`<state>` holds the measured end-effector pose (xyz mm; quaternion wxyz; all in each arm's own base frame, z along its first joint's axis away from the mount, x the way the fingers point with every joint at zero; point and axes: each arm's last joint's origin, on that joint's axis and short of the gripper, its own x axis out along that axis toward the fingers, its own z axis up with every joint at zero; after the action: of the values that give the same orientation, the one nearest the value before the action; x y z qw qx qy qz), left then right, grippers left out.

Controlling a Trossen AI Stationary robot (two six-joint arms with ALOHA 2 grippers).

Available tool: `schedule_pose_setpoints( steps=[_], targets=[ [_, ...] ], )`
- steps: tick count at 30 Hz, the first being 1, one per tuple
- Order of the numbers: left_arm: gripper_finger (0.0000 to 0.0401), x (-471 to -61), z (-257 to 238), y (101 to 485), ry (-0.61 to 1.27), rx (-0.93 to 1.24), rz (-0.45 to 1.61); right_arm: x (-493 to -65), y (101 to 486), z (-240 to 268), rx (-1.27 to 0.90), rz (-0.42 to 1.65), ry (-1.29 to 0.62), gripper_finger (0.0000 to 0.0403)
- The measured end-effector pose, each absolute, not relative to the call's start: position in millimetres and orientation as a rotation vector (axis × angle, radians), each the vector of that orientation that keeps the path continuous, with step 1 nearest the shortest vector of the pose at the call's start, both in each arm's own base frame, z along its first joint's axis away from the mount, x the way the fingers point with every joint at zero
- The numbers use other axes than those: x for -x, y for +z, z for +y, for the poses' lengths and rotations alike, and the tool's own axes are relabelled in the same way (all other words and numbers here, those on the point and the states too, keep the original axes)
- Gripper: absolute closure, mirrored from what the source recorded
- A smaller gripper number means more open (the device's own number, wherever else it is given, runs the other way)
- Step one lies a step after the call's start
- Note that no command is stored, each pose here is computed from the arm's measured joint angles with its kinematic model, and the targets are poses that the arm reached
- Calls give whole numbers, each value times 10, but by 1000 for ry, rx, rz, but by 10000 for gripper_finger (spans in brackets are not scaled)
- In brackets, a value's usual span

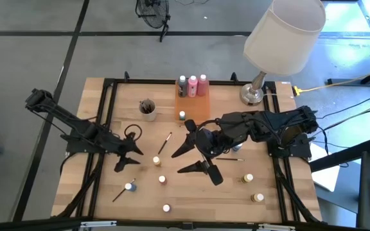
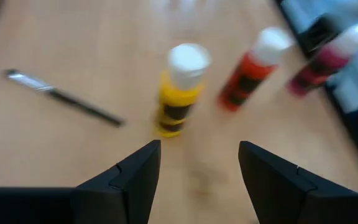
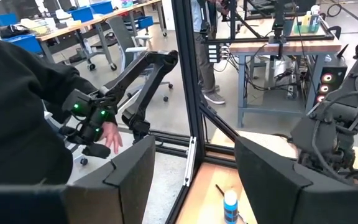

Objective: Pick & Place Paint Supplies
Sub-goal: Put the yellow paint bottle into the orange bin

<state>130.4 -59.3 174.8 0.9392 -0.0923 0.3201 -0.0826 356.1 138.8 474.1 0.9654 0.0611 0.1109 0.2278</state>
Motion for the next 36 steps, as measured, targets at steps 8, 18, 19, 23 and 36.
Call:
schedule_pose_setpoints(
  steps=[8,18,19,23,36],
  targets=[
    [187,-1402,-615,1639,-83,120,691,-3564,4748,1382,-126,217,443,178],
    [187,-1520,-671,1491,-45,146,751,-3567,4746,1375,-167,227,437,178],
    [188,-1539,-681,1491,-50,145,739,-3567,4747,1375,-167,227,437,178],
    [191,-1597,-709,1480,-69,123,710,-3567,4747,1375,-167,227,437,178],
    [191,-1778,-802,1367,-107,97,660,-3566,4741,1374,-173,235,436,178]
  ],
)
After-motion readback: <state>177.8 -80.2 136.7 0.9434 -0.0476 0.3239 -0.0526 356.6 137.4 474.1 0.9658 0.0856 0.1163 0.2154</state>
